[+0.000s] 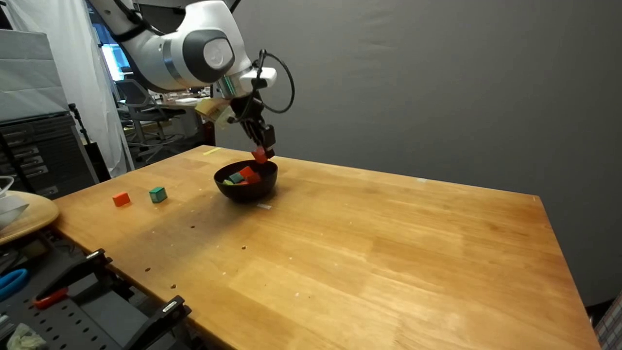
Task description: Remove all the blocks from the bowl
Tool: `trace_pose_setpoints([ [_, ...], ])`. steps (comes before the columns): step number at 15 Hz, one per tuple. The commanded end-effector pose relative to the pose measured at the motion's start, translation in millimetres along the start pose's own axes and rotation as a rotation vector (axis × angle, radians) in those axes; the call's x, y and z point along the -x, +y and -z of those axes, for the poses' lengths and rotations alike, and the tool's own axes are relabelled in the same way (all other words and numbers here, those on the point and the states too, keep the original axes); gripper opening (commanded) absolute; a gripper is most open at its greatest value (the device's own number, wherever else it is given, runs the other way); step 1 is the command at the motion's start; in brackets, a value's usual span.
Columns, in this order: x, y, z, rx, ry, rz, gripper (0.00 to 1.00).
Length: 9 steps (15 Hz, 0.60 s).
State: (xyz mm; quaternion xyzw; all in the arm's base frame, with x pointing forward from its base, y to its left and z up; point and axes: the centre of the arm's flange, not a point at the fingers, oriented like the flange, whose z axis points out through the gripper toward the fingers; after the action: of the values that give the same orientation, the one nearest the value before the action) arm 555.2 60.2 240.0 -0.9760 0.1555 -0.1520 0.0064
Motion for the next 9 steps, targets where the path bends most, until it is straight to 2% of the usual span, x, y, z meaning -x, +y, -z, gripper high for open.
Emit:
trace_pose_setpoints([
  [1, 18, 56, 74, 0.151, 0.114, -0.034, 0.16],
  [2, 17, 76, 77, 0.189, 0.128, -0.05, 0.16],
  [5, 12, 121, 50, 0.251, 0.089, -0.092, 0.16],
  [9, 41, 126, -4, 0.245, -0.042, -0.101, 0.16],
])
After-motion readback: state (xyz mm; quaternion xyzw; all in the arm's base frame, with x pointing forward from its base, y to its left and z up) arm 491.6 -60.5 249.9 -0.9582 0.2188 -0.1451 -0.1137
